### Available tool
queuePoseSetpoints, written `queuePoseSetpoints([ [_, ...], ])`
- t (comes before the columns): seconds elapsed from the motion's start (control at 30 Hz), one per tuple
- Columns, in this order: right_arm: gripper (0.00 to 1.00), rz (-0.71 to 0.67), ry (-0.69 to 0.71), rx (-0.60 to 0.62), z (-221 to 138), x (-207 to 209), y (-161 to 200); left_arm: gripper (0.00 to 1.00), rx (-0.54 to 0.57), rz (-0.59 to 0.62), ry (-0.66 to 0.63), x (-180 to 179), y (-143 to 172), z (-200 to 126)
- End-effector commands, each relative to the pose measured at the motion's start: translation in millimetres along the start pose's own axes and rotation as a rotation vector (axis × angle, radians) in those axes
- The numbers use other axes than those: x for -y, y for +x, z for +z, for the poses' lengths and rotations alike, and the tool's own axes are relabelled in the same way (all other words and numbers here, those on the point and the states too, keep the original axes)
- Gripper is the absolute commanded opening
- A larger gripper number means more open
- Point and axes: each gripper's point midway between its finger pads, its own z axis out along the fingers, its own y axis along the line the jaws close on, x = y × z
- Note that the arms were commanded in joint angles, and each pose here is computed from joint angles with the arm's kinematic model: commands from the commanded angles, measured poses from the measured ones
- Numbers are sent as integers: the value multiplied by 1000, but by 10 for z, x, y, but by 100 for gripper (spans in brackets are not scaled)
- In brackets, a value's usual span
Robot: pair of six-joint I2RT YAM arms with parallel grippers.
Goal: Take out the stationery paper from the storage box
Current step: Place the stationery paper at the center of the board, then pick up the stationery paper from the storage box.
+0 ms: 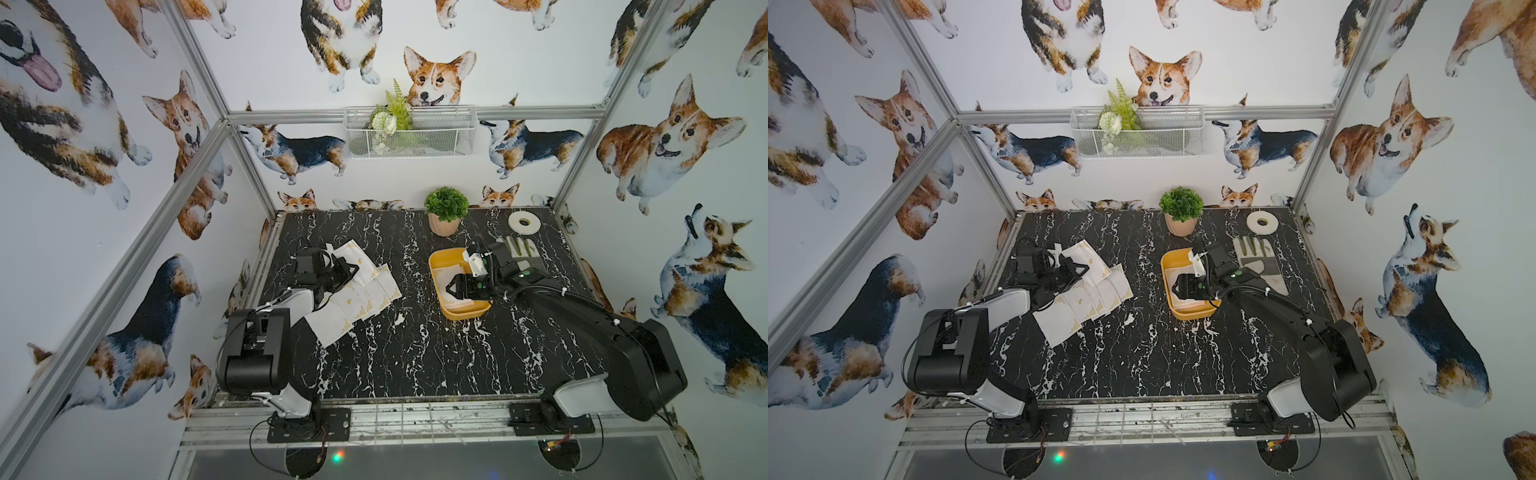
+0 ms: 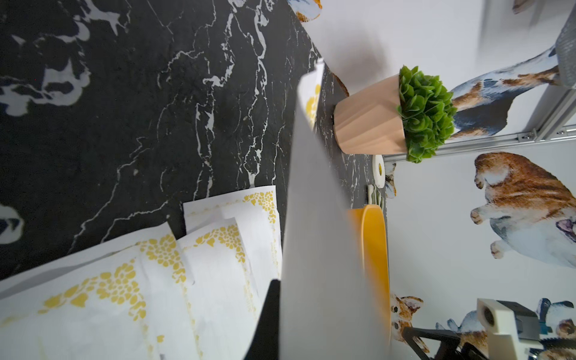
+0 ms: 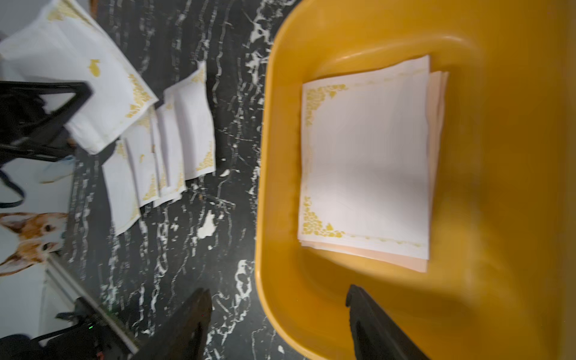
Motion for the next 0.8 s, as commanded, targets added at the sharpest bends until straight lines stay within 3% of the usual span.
queuePoseSetpoints([
  [0.0, 74, -35, 255, -54, 115, 461, 52, 10, 7, -7, -33, -90, -21, 33],
  [0.07, 73, -50, 316, -63, 190, 569, 18, 22, 9, -7, -58, -136, -15, 27],
  [0.2, 73, -94, 364, -51, 294, 628, -132, 65, 30, 2, -104, -186, 10, -72],
  [0.27, 73, -125, 365, -42, 350, 610, -229, 76, 58, 17, -159, -238, 9, -180],
  [0.53, 72, -210, 368, -80, 644, 551, -501, 83, 176, 81, -292, -182, -22, -718],
  [0.77, 71, -228, 374, -147, 941, 598, -556, 84, 237, 119, -266, 124, -97, -1024],
])
